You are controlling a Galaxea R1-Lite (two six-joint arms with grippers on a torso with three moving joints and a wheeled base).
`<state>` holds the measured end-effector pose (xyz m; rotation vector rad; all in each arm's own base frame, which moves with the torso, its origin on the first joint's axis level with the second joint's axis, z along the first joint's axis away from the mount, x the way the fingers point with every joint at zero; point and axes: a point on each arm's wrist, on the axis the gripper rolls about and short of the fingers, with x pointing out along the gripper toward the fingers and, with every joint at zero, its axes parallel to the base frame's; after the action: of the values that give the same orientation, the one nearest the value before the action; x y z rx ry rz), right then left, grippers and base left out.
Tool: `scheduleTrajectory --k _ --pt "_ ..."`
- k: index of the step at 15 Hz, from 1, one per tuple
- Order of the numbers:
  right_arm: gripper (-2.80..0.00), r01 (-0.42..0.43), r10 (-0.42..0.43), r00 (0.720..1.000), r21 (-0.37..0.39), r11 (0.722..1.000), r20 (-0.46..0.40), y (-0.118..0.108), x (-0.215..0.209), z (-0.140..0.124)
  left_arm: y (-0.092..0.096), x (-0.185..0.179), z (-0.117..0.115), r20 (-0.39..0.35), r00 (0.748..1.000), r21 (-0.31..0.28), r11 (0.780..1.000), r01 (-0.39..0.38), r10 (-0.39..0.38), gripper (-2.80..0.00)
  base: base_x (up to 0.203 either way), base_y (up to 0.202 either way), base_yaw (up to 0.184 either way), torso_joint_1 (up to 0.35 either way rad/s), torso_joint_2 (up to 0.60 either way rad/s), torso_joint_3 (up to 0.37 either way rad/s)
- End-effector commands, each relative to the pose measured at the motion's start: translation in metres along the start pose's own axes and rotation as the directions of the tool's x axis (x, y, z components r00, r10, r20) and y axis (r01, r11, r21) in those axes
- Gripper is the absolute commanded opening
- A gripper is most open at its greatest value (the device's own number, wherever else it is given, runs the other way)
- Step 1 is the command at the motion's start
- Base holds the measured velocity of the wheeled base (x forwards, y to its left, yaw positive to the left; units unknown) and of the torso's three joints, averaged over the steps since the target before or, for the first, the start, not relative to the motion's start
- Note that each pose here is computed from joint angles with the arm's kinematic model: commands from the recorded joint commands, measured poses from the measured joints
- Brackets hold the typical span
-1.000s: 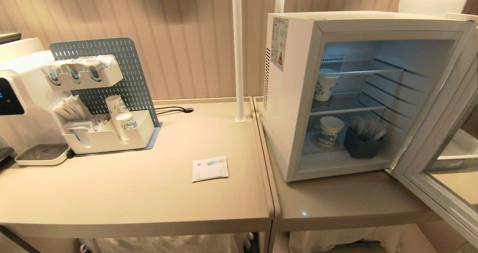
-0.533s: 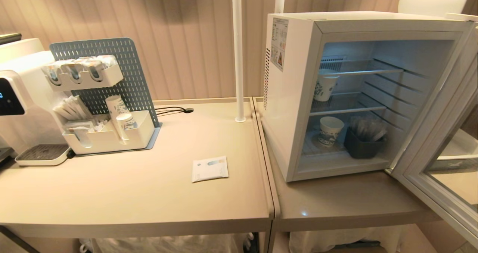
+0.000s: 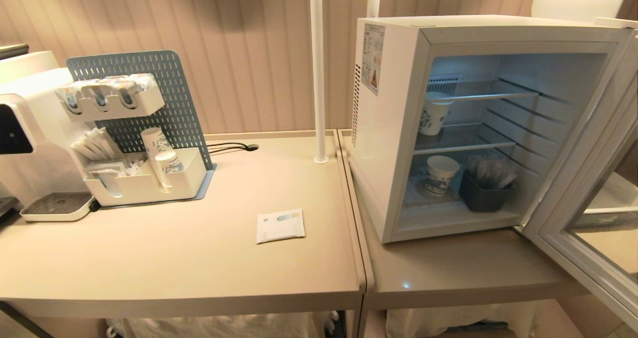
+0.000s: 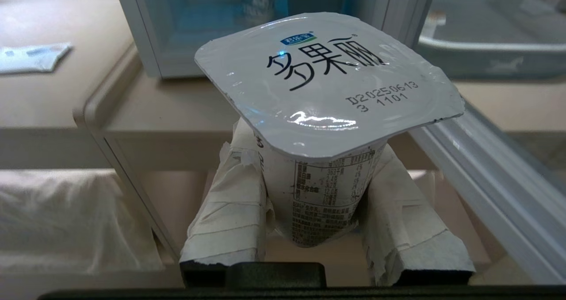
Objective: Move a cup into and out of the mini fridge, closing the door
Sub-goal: Put the yoghurt in the freezer
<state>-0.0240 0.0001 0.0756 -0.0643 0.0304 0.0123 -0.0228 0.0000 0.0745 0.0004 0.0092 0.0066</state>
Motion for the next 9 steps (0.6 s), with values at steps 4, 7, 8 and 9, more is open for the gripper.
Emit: scheduleTrajectory --k 4,7,8,9 --pt "-2.8 -0.001 0.001 1.0 0.003 1.0 -0.007 0.0 -0.0001 -0.0009 0.0 0.0002 -0.0004 -0.003 1.0 0.001 1.0 -0.001 0.001 -2.8 0.0 0.0 0.0 0.0 0.0 0.0" --pt "-2.8 -0.001 0.001 1.0 0.009 1.0 -0.007 0.0 0.0 -0.0009 0.0 0.0002 -0.0002 -0.002 1.0 0.001 1.0 -0.001 0.001 -2.8 0.0 0.0 0.0 0.0 0.0 0.0" --pt "-2.8 -0.001 0.001 1.0 0.021 1.0 -0.006 0.0 0.0 -0.0008 0.0 0.0002 -0.0004 -0.003 1.0 0.001 1.0 -0.001 0.001 -2.8 0.0 0.0 0.0 0.0 0.0 0.0" --pt "-2.8 0.0 0.0 1.0 0.028 1.0 -0.006 0.0 -0.0001 -0.0008 0.0 0.0002 -0.0004 -0.003 1.0 0.001 1.0 -0.001 0.001 -2.8 0.0 0.0 0.0 0.0 0.0 0.0"
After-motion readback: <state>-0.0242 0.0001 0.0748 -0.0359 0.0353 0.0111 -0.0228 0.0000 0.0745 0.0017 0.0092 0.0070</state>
